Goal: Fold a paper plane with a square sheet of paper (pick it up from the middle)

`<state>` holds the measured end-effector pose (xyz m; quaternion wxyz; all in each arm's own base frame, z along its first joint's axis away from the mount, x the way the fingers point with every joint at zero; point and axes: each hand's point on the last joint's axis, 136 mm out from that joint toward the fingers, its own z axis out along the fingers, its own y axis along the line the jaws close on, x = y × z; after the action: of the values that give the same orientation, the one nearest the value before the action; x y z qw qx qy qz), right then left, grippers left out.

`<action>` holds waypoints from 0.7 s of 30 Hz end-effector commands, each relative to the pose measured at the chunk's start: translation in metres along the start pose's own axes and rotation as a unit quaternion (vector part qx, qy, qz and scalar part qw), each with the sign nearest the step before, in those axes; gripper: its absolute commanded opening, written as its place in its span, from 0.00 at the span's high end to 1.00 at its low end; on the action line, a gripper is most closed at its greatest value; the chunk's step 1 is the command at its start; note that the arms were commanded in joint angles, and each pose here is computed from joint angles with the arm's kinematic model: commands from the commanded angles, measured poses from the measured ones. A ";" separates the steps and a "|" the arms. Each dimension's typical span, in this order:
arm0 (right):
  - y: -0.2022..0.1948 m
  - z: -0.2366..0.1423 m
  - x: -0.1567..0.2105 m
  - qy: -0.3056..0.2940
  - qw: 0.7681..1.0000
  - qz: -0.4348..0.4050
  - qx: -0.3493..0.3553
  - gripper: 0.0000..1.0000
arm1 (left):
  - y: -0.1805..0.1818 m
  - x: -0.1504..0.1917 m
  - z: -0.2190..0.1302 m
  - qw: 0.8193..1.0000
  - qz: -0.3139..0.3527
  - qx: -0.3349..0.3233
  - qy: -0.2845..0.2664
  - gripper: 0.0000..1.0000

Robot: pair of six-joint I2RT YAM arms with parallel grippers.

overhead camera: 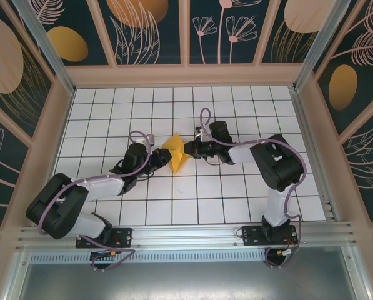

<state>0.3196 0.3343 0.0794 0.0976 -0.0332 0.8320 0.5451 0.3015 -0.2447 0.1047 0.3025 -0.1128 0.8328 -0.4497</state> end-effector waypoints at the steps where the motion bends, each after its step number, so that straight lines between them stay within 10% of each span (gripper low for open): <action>1: 0.003 -0.003 -0.011 -0.024 0.999 -0.015 0.027 0.95 | 0.014 -0.002 0.000 0.999 -0.001 -0.035 -0.004 0.72; 12: -0.001 -0.035 -0.009 -0.128 0.979 -0.035 0.156 0.97 | 0.001 -0.017 -0.021 0.997 0.054 -0.033 -0.044 0.23; 21: -0.028 -0.057 -0.015 -0.234 0.939 0.048 0.246 0.98 | -0.008 -0.017 -0.025 0.988 0.138 -0.018 -0.066 0.05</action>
<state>0.3257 0.2959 0.0866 0.2456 0.0824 0.8915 0.3716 0.2971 -0.2225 0.1172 0.3741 -0.0710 0.8377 -0.3915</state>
